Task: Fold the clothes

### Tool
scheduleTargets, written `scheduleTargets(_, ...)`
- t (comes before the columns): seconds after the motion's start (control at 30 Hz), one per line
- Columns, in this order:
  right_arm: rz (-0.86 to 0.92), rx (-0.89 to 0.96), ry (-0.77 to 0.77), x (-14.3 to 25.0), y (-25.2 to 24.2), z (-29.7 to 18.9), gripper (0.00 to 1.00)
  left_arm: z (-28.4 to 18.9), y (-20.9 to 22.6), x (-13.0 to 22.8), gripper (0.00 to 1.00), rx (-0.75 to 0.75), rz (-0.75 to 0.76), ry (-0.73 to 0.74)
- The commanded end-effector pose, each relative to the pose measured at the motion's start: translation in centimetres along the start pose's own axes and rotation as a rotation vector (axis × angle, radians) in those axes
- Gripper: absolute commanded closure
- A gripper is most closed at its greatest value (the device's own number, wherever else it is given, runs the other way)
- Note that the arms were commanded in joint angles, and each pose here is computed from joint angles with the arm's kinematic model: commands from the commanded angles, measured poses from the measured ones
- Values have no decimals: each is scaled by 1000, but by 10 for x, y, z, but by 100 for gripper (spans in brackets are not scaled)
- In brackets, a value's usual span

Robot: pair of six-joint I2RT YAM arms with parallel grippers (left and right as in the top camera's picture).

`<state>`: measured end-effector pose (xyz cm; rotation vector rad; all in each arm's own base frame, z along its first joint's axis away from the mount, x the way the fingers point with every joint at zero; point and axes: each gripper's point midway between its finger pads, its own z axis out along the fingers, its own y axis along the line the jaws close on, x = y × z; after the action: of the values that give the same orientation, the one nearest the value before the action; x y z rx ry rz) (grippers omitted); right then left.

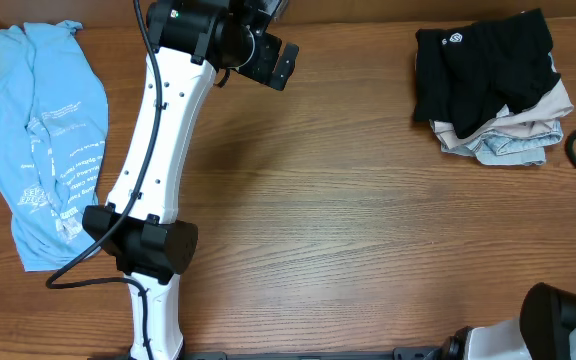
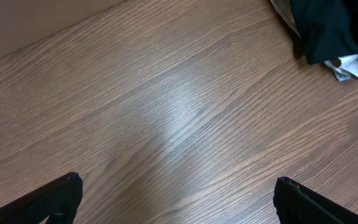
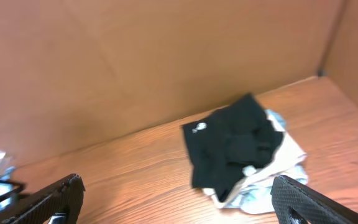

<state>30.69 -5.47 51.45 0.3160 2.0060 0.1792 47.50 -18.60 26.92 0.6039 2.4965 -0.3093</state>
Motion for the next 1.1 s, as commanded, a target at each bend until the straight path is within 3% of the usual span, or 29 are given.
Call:
scheduleTargets(0.0,6,-88,35,6,14,4,0,-7,0,-1,0,-9,15,-12)
scheduleTargets(0.53,-37,-94,8,10,31,-16,0,-7,0,-1,0,-9,15,-12)
scheduleTargets(1.07,-145,-151,-204,39,56,-3,0,-7,0,-1,0,-9,15,-13)
